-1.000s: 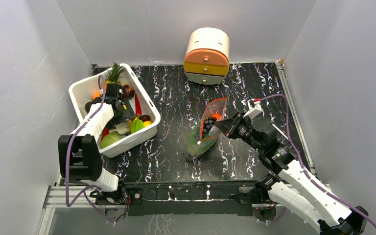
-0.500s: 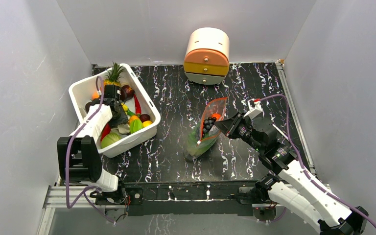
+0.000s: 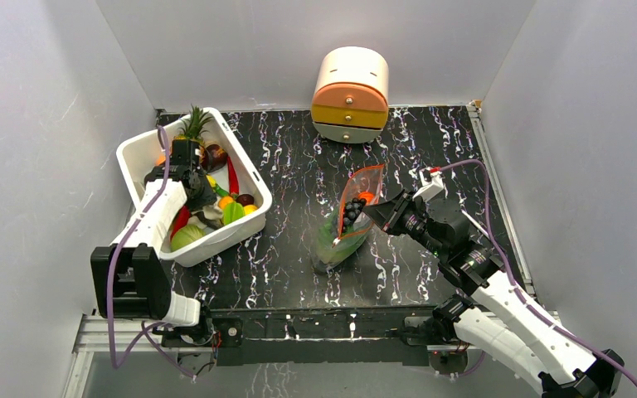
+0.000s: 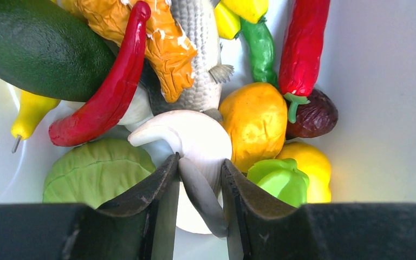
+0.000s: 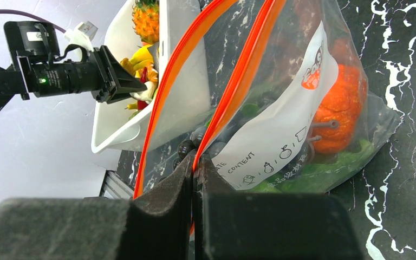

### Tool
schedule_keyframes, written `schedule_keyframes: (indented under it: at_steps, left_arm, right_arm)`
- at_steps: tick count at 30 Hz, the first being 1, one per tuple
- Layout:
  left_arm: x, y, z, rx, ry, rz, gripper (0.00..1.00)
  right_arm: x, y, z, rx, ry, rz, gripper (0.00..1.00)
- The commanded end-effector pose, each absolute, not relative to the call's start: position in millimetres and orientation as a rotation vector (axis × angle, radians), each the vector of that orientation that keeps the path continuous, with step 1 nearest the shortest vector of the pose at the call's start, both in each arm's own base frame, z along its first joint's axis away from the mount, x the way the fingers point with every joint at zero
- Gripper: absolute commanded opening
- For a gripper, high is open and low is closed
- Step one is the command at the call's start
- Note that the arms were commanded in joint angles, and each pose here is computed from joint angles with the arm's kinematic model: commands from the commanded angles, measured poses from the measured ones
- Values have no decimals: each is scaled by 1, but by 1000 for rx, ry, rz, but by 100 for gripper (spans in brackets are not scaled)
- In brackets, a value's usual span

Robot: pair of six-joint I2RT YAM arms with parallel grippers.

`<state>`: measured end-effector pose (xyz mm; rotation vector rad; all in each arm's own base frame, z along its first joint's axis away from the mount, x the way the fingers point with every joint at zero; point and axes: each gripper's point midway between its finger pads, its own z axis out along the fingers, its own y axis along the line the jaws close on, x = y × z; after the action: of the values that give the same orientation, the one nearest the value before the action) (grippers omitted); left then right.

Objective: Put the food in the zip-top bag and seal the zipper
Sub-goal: Pick up the fake vegetable from the bin.

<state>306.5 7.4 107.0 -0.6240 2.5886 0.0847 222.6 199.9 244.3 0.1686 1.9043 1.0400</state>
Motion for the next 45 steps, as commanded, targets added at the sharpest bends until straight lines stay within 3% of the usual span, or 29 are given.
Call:
schedule_keyframes:
  at_steps: [1, 6, 10, 23, 30, 45]
  left_arm:
    - [313, 6, 138, -614, 2521, 55, 22]
    - [312, 4, 151, -600, 2489, 32, 14]
    - [314, 3, 160, -585, 2470, 15, 0]
    - [315, -14, 218, -522, 2372, -139, 0]
    - [318, -58, 260, -338, 2286, -449, 0]
    - [293, -160, 351, 82, 1982, -1115, 4]
  right_arm:
    - [226, 201, 272, 156, 1807, 1072, 0]
    - [226, 198, 276, 161, 1794, 1065, 0]
    - [225, 198, 277, 160, 1791, 1067, 0]
    - [225, 200, 280, 144, 1791, 1073, 0]
    - [224, 201, 285, 17, 1812, 1004, 0]
    - [222, 234, 303, -125, 1773, 1154, 0]
